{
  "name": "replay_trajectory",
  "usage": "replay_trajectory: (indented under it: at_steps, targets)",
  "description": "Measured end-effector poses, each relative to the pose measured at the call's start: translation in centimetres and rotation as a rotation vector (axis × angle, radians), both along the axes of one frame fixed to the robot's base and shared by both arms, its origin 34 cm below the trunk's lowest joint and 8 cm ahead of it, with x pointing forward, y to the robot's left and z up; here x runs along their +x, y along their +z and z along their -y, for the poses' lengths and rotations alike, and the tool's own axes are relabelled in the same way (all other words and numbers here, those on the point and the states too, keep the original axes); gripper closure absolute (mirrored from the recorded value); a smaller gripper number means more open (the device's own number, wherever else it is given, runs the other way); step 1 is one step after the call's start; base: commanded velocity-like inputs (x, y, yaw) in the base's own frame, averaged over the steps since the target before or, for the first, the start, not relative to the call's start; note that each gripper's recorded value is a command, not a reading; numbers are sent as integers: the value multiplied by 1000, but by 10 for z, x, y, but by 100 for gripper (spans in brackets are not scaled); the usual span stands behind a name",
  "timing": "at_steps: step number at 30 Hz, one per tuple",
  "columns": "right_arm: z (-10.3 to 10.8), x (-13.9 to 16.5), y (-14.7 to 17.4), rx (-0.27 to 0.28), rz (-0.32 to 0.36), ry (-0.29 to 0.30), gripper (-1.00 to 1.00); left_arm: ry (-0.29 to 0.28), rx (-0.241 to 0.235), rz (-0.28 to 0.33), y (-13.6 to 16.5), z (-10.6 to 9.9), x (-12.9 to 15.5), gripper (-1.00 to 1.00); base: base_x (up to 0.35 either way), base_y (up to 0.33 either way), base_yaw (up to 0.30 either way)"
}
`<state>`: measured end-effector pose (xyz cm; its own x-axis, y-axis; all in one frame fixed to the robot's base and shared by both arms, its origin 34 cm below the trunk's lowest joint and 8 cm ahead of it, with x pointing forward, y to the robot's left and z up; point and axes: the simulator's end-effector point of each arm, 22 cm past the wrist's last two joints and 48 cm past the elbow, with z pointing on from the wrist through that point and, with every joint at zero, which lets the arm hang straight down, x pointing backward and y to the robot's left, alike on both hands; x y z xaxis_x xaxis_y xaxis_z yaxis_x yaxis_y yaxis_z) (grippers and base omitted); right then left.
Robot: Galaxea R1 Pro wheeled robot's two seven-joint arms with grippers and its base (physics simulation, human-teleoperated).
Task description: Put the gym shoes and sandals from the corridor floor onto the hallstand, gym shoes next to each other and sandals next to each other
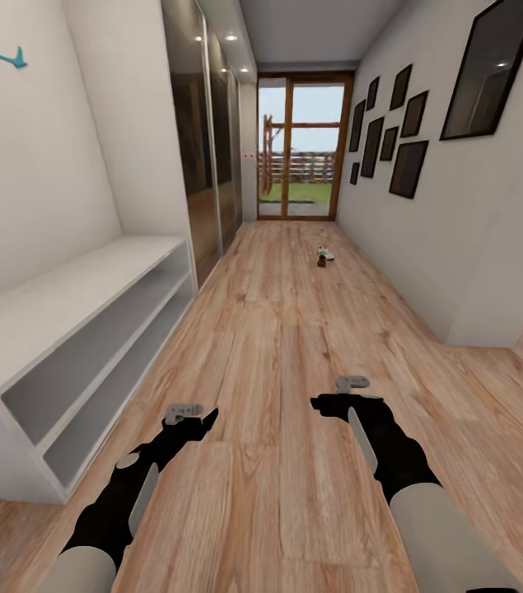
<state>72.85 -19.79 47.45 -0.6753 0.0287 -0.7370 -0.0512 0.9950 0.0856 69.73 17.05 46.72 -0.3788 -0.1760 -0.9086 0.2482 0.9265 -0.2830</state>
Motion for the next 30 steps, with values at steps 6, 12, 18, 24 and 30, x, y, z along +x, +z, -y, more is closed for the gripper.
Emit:
replay_trajectory:
  at_steps: [6, 12, 18, 24, 30]
  targets:
    - [0, 0, 0, -1, 0, 0, -100, 0, 0, 0, 0, 0, 0, -100, 348, 0, -2]
    - [0, 0, 0, -1, -1, 1, -100, 0, 0, 0, 0, 0, 0, -100, 348, 0, 0]
    - [0, 0, -1, 0, -2, 0, -100, 0, -1, -1, -1, 0, 0, -100, 348, 0, 0]
    - [-1, 0, -4, 4, -7, 0, -100, -1, -1, -7, -4, 1, 0, -100, 348, 0, 0]
    - [-1, 0, -6, 5, -9, 0, -100, -1, -1, -10, -6, 1, -1, -100, 348, 0, 0]
